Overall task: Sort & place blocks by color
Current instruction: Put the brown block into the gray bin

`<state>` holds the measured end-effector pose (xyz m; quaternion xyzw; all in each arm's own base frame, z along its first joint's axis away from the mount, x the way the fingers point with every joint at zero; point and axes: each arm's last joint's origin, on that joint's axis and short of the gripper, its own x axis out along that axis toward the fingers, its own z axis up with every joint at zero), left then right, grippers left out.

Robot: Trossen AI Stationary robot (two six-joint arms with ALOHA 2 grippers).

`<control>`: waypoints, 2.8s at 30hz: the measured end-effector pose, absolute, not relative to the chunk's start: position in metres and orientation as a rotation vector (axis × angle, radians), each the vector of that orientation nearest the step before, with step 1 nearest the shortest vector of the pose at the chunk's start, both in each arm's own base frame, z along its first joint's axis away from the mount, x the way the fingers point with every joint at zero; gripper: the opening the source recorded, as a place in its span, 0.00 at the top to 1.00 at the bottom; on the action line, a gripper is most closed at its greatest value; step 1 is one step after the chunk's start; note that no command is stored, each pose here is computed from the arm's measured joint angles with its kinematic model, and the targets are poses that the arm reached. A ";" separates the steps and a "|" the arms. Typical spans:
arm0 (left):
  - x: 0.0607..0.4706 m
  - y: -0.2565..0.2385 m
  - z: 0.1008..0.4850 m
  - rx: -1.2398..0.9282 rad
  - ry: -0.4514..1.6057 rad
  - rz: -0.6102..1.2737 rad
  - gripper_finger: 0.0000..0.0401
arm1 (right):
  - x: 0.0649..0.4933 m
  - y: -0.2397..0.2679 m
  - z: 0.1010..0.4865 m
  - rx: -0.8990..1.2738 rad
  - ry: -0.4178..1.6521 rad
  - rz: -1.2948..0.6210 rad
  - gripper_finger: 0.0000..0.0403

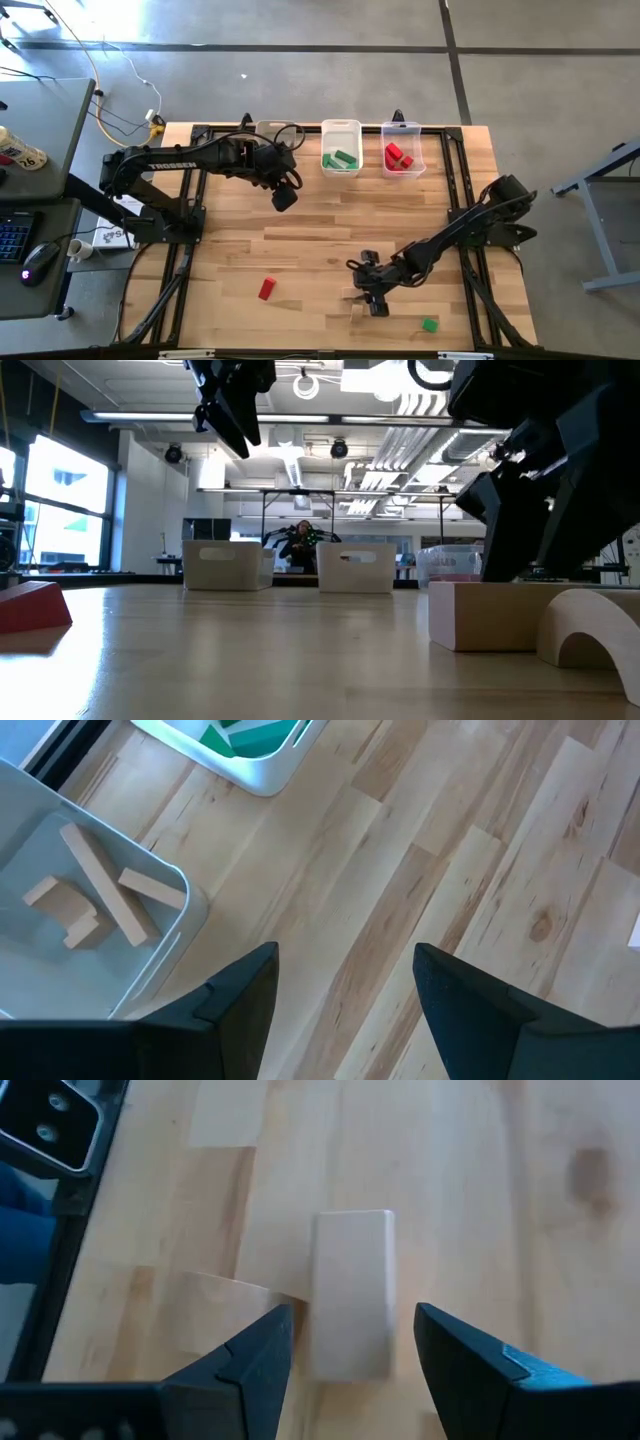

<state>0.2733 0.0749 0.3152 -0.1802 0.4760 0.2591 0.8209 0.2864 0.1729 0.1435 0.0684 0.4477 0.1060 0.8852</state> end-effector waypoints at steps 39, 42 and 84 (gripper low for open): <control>0.274 0.075 0.315 -0.358 1.016 0.539 0.45 | 0.306 0.146 0.142 0.271 0.877 0.076 0.75; 0.274 0.075 0.316 -0.358 1.014 0.539 0.45 | 0.308 0.137 0.147 0.245 0.861 0.051 0.75; 0.304 0.077 0.340 -0.070 0.677 0.262 0.45 | 0.289 -0.032 0.276 0.107 0.406 -0.128 0.75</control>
